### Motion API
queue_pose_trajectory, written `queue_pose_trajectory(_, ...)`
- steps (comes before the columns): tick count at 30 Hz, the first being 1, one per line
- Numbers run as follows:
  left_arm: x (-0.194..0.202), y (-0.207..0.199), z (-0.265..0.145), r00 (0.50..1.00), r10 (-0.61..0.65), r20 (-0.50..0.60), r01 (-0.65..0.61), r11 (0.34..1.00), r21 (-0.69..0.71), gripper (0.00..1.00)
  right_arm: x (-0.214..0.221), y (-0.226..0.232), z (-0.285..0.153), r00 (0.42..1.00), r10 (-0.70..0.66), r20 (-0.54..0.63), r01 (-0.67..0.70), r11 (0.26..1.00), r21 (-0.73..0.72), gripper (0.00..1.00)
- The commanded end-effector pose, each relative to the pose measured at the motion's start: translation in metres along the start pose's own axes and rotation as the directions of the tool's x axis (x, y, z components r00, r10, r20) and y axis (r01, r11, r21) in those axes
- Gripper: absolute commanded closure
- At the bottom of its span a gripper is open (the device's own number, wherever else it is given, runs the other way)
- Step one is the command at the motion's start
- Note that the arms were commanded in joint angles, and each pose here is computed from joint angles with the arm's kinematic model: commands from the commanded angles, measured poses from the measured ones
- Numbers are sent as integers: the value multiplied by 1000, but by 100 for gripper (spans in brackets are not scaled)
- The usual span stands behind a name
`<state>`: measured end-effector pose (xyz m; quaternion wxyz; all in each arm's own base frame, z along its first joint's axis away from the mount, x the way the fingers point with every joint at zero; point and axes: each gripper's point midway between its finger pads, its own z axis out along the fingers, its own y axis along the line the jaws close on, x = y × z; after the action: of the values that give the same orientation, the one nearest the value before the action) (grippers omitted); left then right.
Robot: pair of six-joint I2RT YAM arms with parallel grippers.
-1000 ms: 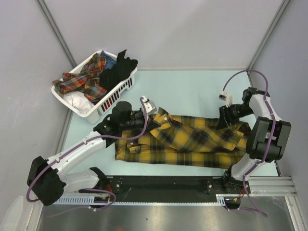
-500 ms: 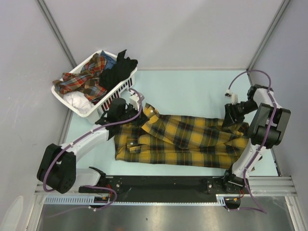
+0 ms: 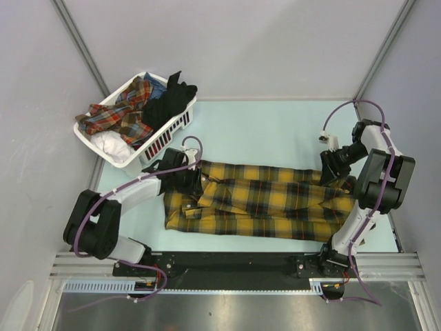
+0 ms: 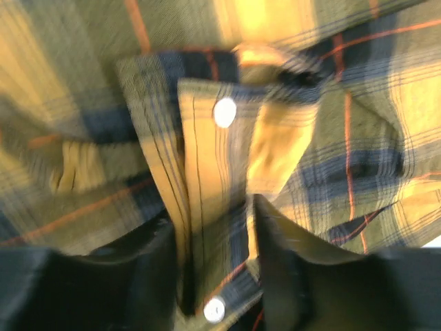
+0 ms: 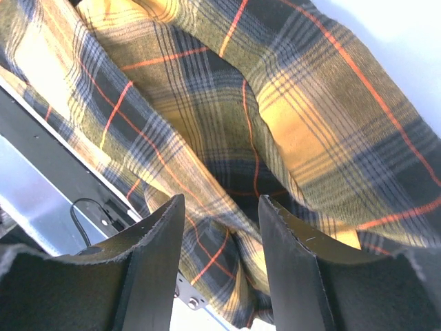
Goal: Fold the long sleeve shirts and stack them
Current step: Fold the shirt
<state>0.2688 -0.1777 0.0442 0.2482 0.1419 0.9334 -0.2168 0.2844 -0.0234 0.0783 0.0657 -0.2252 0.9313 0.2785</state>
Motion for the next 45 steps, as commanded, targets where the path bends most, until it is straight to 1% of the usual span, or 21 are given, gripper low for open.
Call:
queue_pose_trajectory(1, -34, -2, -30, 993, 36, 109, -36, 999, -2, 41, -2, 17, -29, 999, -46, 23, 44, 996, 79, 47)
queue_pose_trajectory(3, -58, -14, -57, 955, 193, 227, -201, 980, 11, 32, -4, 29, -39, 996, -70, 50, 65, 993, 98, 47)
queue_pose_trajectory(4, -64, -28, -67, 934, 237, 266, -262, 963, 64, 29, -2, 38, -40, 996, -72, 54, 67, 994, 87, 47)
queue_pose_trajectory(5, -72, -36, -81, 877, 359, 320, -396, 917, 58, 26, -2, 47, -42, 994, -94, 58, 88, 992, 95, 47)
queue_pose_trajectory(6, -73, -43, -85, 850, 404, 339, -453, 888, 77, 26, -1, 53, -43, 993, -105, 56, 99, 990, 97, 48)
queue_pose_trajectory(9, -73, -59, -80, 789, 532, 307, -584, 805, 103, 28, 10, 67, -30, 991, -129, 30, 125, 988, 93, 48)
queue_pose_trajectory(10, -63, -62, -71, 793, 554, 253, -596, 792, 135, 30, 14, 66, -25, 992, -126, 18, 124, 987, 103, 48)
queue_pose_trajectory(13, -58, -65, -44, 805, 571, 159, -593, 777, 209, 32, 26, 58, 0, 994, -108, -21, 110, 985, 131, 48)
queue_pose_trajectory(19, -45, -33, 11, 813, 577, -73, -557, 809, 188, 34, 39, 15, 33, 994, -46, -104, 70, 968, 243, 49)
queue_pose_trajectory(23, -36, -15, 23, 814, 562, -149, -538, 825, 173, 34, 43, -20, 50, 987, -13, -159, 63, 949, 309, 49)
queue_pose_trajectory(27, -38, -16, 15, 851, 512, -117, -482, 850, 212, 34, 15, -58, 51, 988, -13, -155, 74, 916, 395, 49)
queue_pose_trajectory(29, -46, -12, 5, 892, 443, -91, -416, 883, 218, 33, 5, -70, 61, 985, 0, -174, 69, 917, 394, 50)
queue_pose_trajectory(30, -51, -19, -1, 905, 422, -59, -394, 881, 263, 32, -4, -77, 60, 985, -3, -173, 75, 910, 408, 51)
queue_pose_trajectory(32, -67, -18, -18, 920, 391, 9, -380, 890, 251, 29, -34, -90, 61, 986, -38, -164, 105, 898, 426, 52)
queue_pose_trajectory(34, -76, -20, -28, 914, 399, 74, -405, 881, 243, 27, -66, -103, 55, 985, -85, -149, 146, 871, 468, 52)
queue_pose_trajectory(37, -87, -26, -45, 884, 439, 164, -465, 861, 205, 24, -97, -116, 69, 977, -131, -170, 199, 851, 486, 53)
queue_pose_trajectory(38, -90, -28, -51, 876, 444, 186, -476, 857, 196, 23, -129, -114, 64, 972, -182, -147, 232, 827, 511, 53)
queue_pose_trajectory(40, -94, -27, -54, 867, 457, 197, -490, 853, 176, 23, -149, -125, 77, 969, -194, -154, 246, 819, 518, 54)
queue_pose_trajectory(41, -95, -27, -55, 865, 462, 196, -495, 851, 174, 23, -180, -116, 72, 959, -246, -140, 283, 799, 531, 55)
queue_pose_trajectory(42, -97, -27, -57, 860, 470, 198, -502, 849, 168, 23, -186, -112, 88, 951, -262, -166, 310, 804, 508, 55)
queue_pose_trajectory(45, -97, -25, -59, 835, 516, 193, -545, 823, 158, 23, -207, -92, 89, 927, -330, -181, 376, 790, 484, 55)
